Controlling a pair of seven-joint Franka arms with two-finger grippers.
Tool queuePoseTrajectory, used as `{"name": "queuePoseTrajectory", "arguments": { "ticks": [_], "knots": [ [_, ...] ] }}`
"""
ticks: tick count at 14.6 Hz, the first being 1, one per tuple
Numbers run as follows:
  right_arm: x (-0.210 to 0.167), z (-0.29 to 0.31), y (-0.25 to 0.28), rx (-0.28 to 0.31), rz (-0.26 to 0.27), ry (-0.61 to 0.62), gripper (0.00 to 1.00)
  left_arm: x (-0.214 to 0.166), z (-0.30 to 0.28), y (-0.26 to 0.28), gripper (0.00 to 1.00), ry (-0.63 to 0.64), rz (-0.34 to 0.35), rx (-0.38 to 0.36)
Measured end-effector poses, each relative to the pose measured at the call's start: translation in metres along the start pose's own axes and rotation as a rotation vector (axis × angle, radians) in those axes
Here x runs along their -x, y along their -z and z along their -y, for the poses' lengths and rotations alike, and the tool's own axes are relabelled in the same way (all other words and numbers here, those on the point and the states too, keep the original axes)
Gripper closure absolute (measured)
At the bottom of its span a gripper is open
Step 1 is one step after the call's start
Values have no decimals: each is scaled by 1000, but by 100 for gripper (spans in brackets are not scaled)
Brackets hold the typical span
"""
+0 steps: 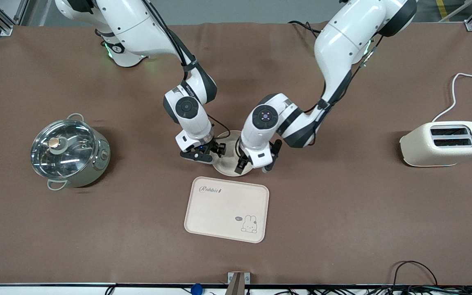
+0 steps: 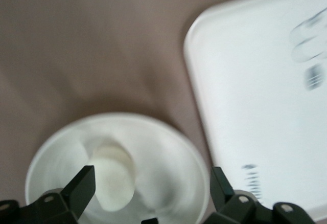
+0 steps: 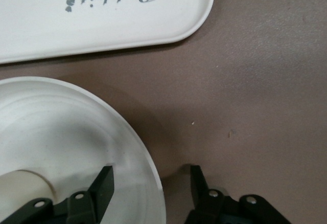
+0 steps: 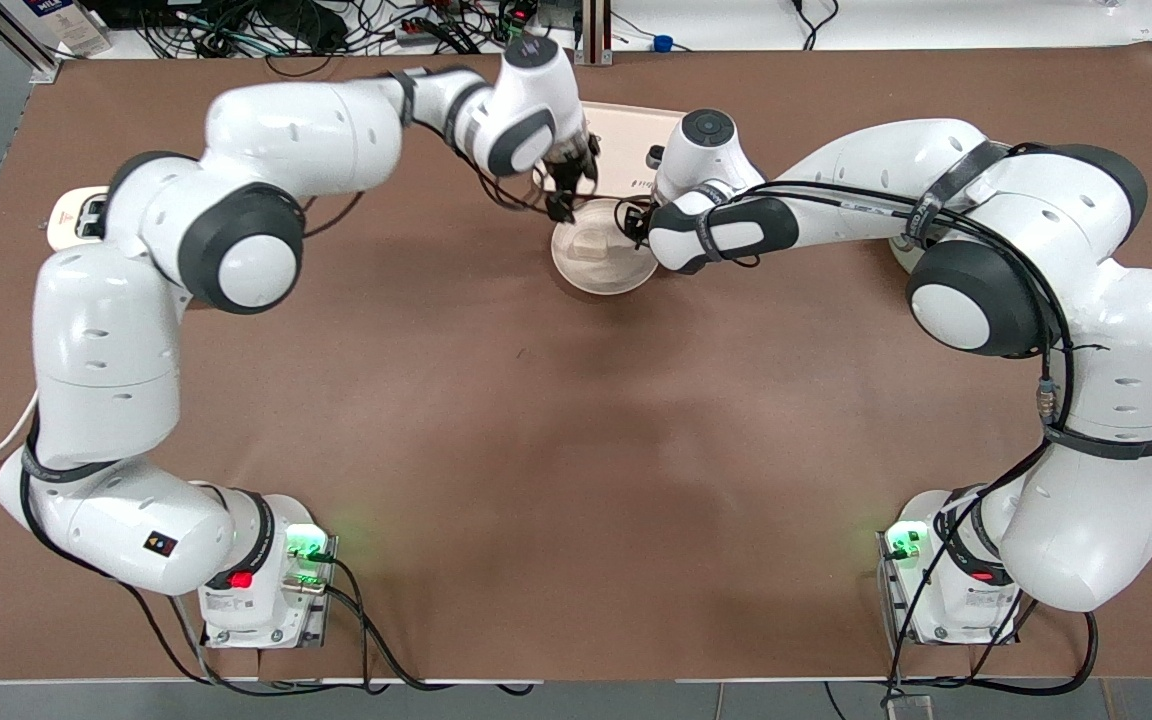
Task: Place bun in plate and plate on tray
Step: 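Release the bun onto the plate and withdraw the left gripper, then slide the plate with the right gripper onto the white tray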
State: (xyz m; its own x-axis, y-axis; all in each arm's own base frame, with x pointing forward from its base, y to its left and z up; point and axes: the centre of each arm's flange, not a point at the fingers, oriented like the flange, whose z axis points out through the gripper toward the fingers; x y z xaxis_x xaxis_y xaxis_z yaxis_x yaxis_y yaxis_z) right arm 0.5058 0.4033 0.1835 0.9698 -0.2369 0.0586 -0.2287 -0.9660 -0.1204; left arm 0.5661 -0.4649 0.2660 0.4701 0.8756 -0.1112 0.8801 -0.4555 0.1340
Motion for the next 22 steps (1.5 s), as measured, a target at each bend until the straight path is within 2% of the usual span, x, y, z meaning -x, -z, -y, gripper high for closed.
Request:
{"name": "queuePoseTrajectory", "arguments": {
  "ticks": [1,2,3,4,5,6,8,10,12,14,19,22],
  "knots": [
    [0,-1,-1,2,1,0,45,-21,-8,26,0,-49,-18,9],
    [1,-1,-2,4,3,1,45,-46,-14,55,0,-106,-39,12],
    [1,-1,-3,2,1,2,52,-71,-17,85,0,-162,-61,11],
    [2,1,-2,-6,-4,4,65,-94,-17,112,0,-222,-81,4],
    [3,2,0,-10,-7,6,72,-117,-15,138,0,-290,-101,-13],
    [3,2,-1,-10,-6,7,72,-139,-11,161,0,-355,-117,-37],
    [4,4,5,-17,-10,12,85,-175,1,197,0,-480,-133,-93],
    [5,5,10,-23,-12,14,87,-200,13,226,0,-571,-139,-137],
    [6,8,14,-31,-16,16,93,-220,26,254,0,-642,-142,-173],
    [10,15,26,-49,-22,23,93,-234,40,285,0,-724,-144,-205],
    [40,40,39,-70,-21,63,94,-256,86,372,0,-865,-79,-201],
    [32,44,47,-94,-39,51,94,-262,115,408,0,-986,-59,-228]
  ]
}}
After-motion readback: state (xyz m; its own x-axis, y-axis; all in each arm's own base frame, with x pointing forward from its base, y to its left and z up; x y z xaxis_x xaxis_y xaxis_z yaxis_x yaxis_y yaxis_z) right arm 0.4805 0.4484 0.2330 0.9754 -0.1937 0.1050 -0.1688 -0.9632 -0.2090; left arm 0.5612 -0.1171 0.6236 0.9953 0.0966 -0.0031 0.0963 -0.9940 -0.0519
